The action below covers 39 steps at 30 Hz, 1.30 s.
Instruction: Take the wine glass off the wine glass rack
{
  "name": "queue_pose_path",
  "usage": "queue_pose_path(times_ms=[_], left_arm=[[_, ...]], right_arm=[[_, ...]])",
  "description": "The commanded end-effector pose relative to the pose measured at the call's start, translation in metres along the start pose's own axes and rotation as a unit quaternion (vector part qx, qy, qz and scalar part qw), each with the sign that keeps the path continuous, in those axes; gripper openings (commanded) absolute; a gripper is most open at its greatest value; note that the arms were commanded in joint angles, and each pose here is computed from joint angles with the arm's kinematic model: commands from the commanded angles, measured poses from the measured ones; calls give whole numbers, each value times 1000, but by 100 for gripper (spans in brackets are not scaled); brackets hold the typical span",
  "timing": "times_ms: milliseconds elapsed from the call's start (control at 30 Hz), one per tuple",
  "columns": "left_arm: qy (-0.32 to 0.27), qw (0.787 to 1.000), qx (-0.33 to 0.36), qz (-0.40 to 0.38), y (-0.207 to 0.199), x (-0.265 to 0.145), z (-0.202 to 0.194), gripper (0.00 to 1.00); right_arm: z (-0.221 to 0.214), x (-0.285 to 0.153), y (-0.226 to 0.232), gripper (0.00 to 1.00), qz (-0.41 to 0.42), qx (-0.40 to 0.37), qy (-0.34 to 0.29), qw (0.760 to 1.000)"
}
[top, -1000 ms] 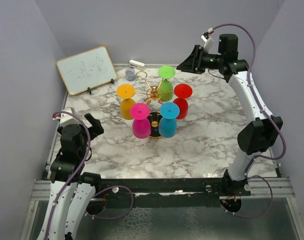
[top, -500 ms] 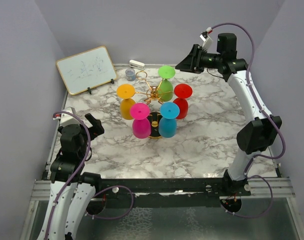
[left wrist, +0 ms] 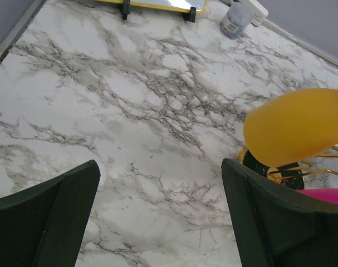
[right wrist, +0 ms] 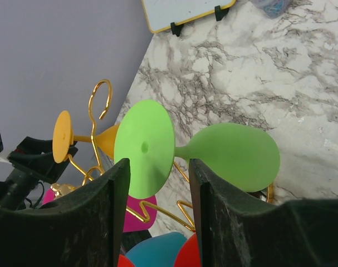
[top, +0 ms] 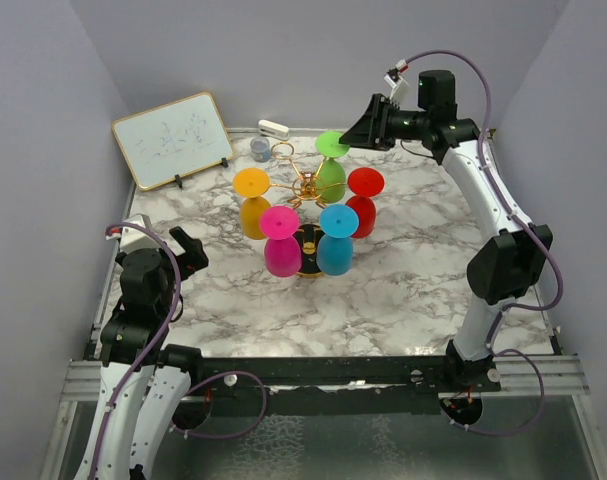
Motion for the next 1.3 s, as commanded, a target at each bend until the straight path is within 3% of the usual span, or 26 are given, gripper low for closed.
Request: queue_pose_path(times_ms=[0,167,400,667,1267], left_arm=[[-13,1000,1,-23,-8,-3,7,93],[-13,1000,1,-24,-8,-3,7,93],[-13,1000,2,-23,-8,-2,7,93],[-12,1000,2,-23,-7,-2,6,93],[-14,1000,1,-22,-7,-3,7,93]], right_arm=[[4,8,-2,46,-10,-14,-7,1000],[2,13,-3,44,-10,-16,-4,1000],[2,13,1,26,-5,-20,-9,1000],[3,8,10,14,11,-21,-21,1000],[6,-10,42,4,55,-16,-42,998]])
Point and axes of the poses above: each gripper's point midway between its finger pads, its own x axis out along the fingers, its own y axis along the line the jaws close on, z = x × y, the point moved 3 cm from there along -x, back along the fingers, and after that the axes turned 5 degrees about -x, right-handed, at the moved point
